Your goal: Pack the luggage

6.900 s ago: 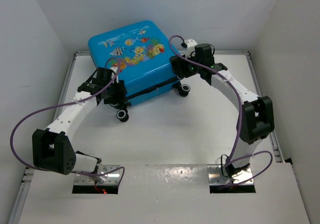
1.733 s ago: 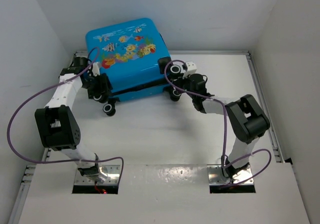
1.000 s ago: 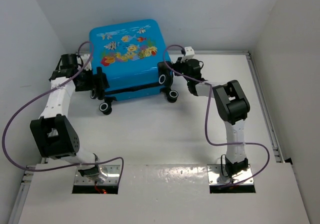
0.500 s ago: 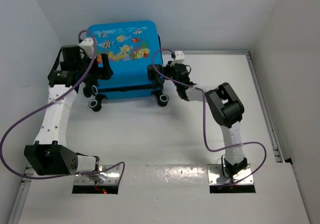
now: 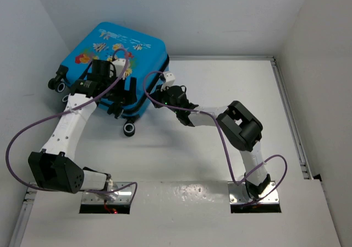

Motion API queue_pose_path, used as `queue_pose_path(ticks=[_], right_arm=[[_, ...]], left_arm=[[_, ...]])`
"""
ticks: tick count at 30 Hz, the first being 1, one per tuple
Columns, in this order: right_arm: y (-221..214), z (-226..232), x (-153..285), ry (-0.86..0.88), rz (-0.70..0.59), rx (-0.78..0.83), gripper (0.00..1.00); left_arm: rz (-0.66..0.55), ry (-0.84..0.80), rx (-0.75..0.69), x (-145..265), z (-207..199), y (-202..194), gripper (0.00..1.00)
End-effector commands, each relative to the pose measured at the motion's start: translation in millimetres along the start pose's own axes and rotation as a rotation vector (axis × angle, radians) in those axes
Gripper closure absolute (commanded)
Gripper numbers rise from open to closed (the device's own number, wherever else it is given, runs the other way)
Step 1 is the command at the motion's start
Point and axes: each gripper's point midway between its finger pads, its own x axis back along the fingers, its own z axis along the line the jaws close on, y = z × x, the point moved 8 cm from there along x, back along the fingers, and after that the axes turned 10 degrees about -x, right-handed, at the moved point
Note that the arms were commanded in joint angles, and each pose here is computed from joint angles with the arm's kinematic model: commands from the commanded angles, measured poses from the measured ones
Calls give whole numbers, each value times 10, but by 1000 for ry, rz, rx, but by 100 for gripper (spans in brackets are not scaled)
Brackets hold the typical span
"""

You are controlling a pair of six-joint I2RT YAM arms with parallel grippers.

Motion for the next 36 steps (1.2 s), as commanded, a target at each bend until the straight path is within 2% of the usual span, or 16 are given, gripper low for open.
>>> queue_pose_path(ticks=[1,3,5,8,11,14,15,18,19,20,21,25,27,36], right_arm=[[630,285,32,132,-177,-34,100],[652,263,22,123,-179,-25,100],[669,192,18,107,-173,-23,100],[699,117,28,87,-168,-26,100],[702,89,56,84,-135,-23,100],[690,-2,101,67,-97,-21,100],[722,-39,113,58,-103,-21,100],[727,-166,195,37,-98,-25,100],[696,-213,242,31,-93,-21,100],[702,-229,263,32,-93,-23,100],[742,-261,292,28,-101,-21,100],[777,-286,521,43,-109,-5,100],[768,-314,707,45,-99,0,100],[575,-340,1445,69,-21,30,100]], left_arm=[[143,79,-25,-128,37,-263,4],[225,140,-47,-231,95,-368,11],[284,267,-70,-209,216,-459,11],[286,321,-96,-228,245,-493,11],[269,278,-113,-295,200,-463,18],[247,168,-163,-462,96,-404,31],[227,118,-210,-505,44,-354,50],[195,-11,-279,-619,-206,-258,79],[197,-52,-327,-657,-331,-256,92],[195,-66,-354,-662,-389,-252,97],[199,-90,-380,-676,-450,-277,100],[213,-154,-540,-570,-676,-538,100],[164,-165,-600,-392,-734,-594,100],[96,-234,-938,57,-667,-945,100]])
